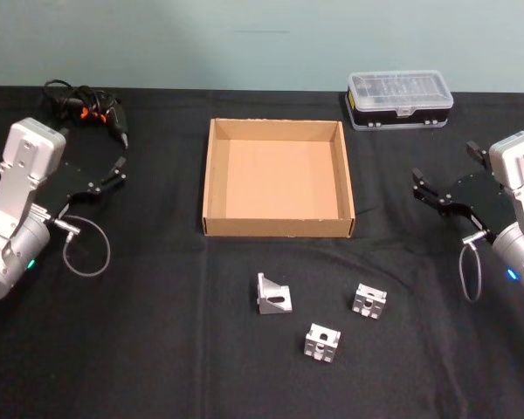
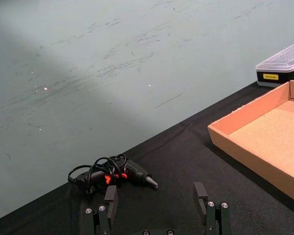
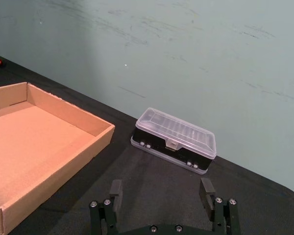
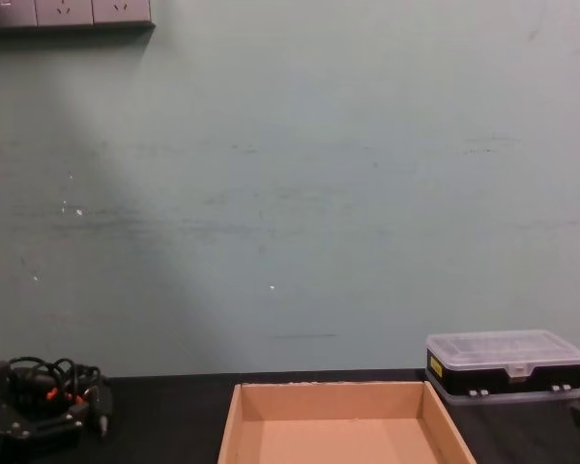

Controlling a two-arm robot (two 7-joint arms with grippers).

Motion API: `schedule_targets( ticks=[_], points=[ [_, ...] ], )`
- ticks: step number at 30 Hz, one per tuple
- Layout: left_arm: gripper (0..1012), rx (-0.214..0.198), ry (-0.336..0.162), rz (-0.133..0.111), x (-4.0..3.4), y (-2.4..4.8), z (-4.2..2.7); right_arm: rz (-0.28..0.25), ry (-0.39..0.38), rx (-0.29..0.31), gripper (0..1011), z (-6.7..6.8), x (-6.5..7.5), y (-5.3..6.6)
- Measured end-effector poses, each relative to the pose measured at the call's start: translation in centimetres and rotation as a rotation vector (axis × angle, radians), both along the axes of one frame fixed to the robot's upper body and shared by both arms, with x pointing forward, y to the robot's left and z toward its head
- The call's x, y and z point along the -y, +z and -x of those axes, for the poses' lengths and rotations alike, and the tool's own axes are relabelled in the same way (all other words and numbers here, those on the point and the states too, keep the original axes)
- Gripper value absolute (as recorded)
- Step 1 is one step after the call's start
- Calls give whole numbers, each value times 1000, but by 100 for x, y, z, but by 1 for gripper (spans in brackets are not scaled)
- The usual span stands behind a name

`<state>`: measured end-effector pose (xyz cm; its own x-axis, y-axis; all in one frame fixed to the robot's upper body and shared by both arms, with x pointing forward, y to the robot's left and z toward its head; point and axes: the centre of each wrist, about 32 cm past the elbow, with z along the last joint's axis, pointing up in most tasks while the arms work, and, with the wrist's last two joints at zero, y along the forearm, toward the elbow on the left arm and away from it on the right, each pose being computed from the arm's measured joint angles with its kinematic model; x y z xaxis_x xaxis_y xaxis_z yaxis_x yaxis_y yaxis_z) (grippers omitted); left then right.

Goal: Use one hand to pick up the angle iron from the table and place it into the box.

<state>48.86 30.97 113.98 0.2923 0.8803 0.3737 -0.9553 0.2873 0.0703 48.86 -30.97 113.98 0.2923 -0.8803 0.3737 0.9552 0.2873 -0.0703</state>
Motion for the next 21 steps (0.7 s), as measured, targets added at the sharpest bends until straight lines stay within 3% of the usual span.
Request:
schedule_targets(
  ticks=[21],
  points=[
    [1011,0,0,0,0,0,0,-13,11,7,1003,-8,28,27]
  ],
)
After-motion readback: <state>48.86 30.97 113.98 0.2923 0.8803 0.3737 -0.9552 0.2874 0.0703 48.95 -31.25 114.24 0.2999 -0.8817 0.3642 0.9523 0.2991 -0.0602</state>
